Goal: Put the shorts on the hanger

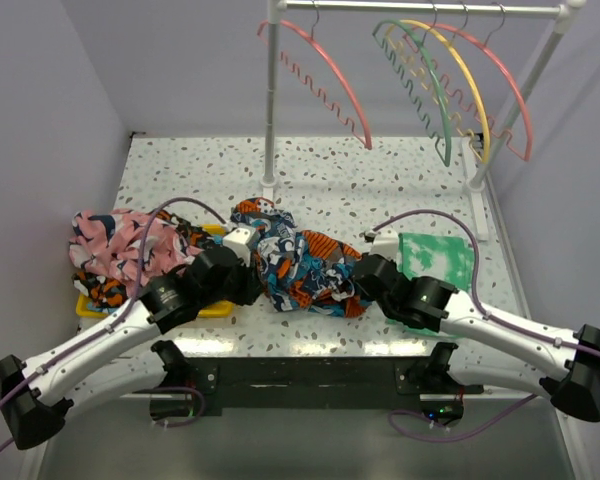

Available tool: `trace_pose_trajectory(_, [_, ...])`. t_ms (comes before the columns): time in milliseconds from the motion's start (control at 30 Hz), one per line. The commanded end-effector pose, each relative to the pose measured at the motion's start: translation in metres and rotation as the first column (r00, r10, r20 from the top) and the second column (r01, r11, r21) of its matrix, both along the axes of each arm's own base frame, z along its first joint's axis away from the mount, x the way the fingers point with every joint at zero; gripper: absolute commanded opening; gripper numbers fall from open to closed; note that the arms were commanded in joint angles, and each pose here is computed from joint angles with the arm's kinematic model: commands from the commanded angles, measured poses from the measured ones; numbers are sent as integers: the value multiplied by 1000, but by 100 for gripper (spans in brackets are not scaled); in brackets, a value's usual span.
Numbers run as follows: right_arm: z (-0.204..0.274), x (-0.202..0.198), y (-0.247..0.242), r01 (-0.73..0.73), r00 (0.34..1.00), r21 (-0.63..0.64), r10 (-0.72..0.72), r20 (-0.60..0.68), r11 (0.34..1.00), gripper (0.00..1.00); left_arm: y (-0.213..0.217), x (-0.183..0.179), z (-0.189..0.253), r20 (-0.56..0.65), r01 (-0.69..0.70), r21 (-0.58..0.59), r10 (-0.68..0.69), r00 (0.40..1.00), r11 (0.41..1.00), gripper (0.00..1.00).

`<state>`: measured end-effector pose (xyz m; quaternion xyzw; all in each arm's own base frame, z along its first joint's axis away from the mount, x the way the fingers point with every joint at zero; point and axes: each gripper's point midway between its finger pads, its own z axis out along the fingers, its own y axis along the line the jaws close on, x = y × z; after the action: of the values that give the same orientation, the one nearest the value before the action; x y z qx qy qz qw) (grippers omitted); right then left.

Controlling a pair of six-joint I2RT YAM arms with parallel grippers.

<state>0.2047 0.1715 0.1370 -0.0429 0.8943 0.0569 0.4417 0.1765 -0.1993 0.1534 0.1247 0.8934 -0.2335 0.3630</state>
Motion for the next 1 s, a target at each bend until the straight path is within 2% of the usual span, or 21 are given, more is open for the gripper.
trace_pose_trajectory(0, [37,8,7,1,998,59,-4,59,998,0,-17,-31,-46,-99,7,16,-5,995,1000,21])
trace_pose_trajectory(100, [47,10,8,-8,997,59,3,74,998,0,-28,-50,-69,-138,23,24,-20,990,999,22])
trace_pose_trajectory(200, [54,10,10,-21,997,64,16,79,998,0,-34,-55,-80,-131,1,-1,-1,991,1000,32])
trace_pose_trajectory(400, [66,9,15,-44,995,93,36,90,995,0,-47,-33,-89,-52,-78,-60,75,996,995,46])
trace_pose_trajectory(433, [67,9,14,-45,995,92,37,90,995,0,-56,-24,-82,-16,-89,-105,88,996,991,47])
trace_pose_trajectory(600, [72,8,13,-45,995,93,36,91,995,0,-64,-1,-69,71,-158,-163,171,983,974,51])
trace_pose_trajectory(867, [75,4,14,-60,995,117,50,84,991,0,-41,32,-43,200,-335,-168,364,910,927,47])
trace_pose_trajectory(967, [75,2,14,-64,995,129,54,84,990,0,-29,39,-43,234,-392,-107,407,883,914,37])
